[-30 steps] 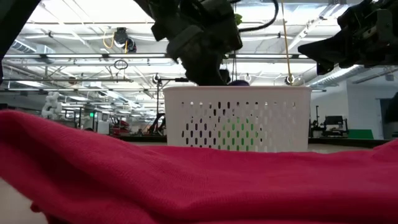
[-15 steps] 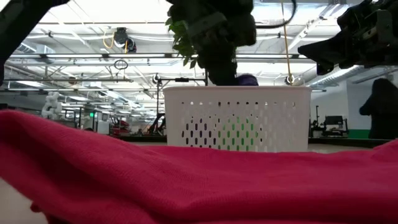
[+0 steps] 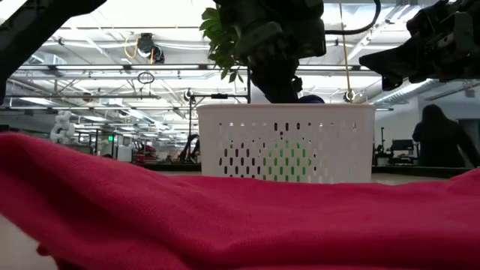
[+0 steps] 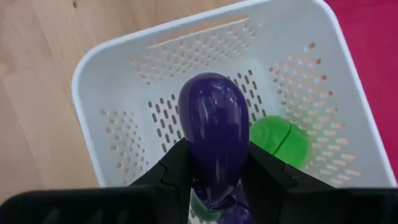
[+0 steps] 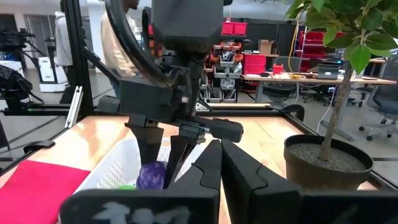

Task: Pick and placing Produce into tupperware
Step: Put the violet eggplant into the white bin

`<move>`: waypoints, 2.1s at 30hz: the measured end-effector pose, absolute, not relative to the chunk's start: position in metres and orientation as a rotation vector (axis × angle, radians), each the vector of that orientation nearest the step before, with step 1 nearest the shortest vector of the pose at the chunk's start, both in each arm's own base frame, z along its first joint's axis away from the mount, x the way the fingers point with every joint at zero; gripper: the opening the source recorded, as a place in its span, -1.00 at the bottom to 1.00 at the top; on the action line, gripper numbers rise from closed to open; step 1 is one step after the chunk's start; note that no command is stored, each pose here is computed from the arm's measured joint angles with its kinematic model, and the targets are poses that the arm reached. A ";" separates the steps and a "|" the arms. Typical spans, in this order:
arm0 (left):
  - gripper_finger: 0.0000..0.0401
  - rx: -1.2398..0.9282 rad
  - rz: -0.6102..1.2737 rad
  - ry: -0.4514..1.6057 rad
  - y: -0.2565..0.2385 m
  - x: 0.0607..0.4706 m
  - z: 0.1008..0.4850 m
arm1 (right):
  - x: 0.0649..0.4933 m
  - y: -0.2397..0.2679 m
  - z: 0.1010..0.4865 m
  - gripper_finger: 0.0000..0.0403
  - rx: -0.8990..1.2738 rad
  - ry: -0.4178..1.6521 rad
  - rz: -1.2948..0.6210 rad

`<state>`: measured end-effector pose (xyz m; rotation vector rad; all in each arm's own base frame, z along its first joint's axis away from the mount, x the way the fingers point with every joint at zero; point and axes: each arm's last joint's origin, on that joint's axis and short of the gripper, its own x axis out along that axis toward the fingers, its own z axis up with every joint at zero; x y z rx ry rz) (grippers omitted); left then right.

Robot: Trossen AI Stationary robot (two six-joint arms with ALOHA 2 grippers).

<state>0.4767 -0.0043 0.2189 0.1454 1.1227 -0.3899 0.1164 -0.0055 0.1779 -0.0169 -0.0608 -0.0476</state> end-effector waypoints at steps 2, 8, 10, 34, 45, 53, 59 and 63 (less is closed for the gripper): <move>-0.46 0.153 -0.393 1.117 -0.003 0.477 0.219 | 0.116 -0.005 0.178 -1.00 -0.017 -0.061 -0.048; -0.46 0.157 -0.388 1.096 -0.001 0.481 0.215 | 0.116 -0.005 0.178 -1.00 -0.017 -0.061 -0.048; -0.46 0.155 -0.389 1.105 -0.001 0.482 0.210 | 0.116 -0.005 0.178 -1.00 -0.017 -0.061 -0.047; -0.46 0.412 -0.428 1.085 -0.015 0.488 0.199 | 0.117 -0.006 0.176 -1.00 -0.014 -0.044 -0.047; -0.46 0.470 -0.444 1.142 -0.021 0.491 0.177 | 0.117 -0.005 0.176 -1.00 -0.016 -0.043 -0.047; -0.46 0.481 -0.398 1.156 -0.021 0.491 0.177 | 0.117 -0.005 0.176 -1.00 -0.021 -0.043 -0.047; -0.46 0.488 -0.393 1.156 -0.020 0.491 0.177 | 0.117 -0.005 0.176 -1.00 -0.021 -0.043 -0.047; -0.44 0.481 -0.389 1.157 -0.020 0.491 0.177 | 0.117 -0.005 0.176 -1.00 -0.021 -0.043 -0.047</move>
